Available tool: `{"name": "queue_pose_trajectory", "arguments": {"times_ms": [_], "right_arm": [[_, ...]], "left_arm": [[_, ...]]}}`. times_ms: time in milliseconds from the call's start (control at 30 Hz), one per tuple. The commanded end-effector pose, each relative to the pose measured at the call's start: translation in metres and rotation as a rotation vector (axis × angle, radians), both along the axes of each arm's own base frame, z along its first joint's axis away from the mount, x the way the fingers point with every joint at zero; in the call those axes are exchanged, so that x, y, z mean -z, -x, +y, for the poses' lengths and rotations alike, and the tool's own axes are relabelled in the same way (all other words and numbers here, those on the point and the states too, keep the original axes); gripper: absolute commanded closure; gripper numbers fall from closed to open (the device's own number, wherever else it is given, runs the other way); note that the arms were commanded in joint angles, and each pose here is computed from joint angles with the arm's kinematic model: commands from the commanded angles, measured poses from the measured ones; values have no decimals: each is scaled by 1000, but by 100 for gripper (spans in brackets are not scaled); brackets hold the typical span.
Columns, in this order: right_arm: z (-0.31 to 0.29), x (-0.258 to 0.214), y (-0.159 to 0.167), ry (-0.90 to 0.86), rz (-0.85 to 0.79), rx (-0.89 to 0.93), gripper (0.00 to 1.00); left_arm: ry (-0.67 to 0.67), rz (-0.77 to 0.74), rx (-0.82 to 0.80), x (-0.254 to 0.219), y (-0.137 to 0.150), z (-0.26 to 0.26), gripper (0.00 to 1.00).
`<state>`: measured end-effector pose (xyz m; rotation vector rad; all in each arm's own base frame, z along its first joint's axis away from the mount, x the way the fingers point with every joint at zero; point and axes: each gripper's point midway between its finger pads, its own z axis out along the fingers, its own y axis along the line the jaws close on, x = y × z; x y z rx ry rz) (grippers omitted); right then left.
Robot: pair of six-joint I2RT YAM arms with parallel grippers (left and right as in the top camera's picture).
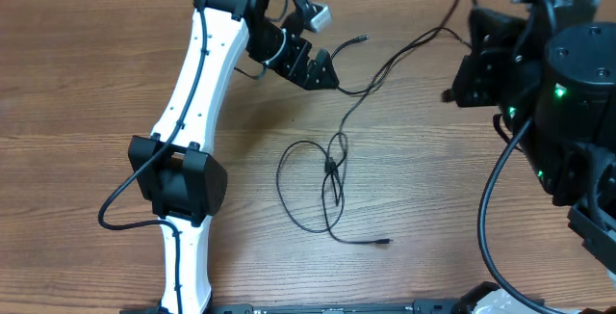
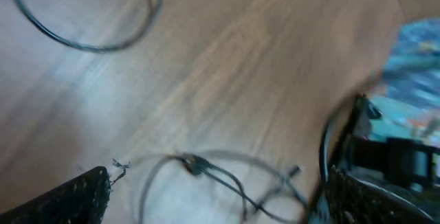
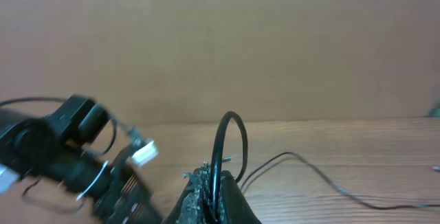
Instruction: Untangle cables
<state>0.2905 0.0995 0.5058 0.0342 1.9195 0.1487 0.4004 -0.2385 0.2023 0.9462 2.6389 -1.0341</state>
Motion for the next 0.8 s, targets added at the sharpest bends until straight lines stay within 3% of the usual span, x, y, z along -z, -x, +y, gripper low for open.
{"name": "queue_pose_trajectory", "arguments": {"times_ms": [0, 167, 367, 500, 633, 767], "right_arm": [[-15, -13, 1, 4, -46, 78, 96], [-15, -11, 1, 9, -40, 78, 96], [-16, -1, 3, 34, -4, 77, 96], [-23, 5, 4, 31, 23, 108, 96], [-41, 10, 3, 11, 41, 187, 96], [-60, 10, 0, -24, 43, 261, 96]], "left_arm": [[-1, 79, 34, 3, 21, -13, 1], [-46, 177, 105, 4, 60, -31, 1], [-186, 109, 167, 20, 67, -32, 1], [-185, 78, 212, 21, 69, -33, 1], [-98, 75, 248, 12, 72, -41, 1], [109, -35, 415, -12, 81, -59, 0]]}}
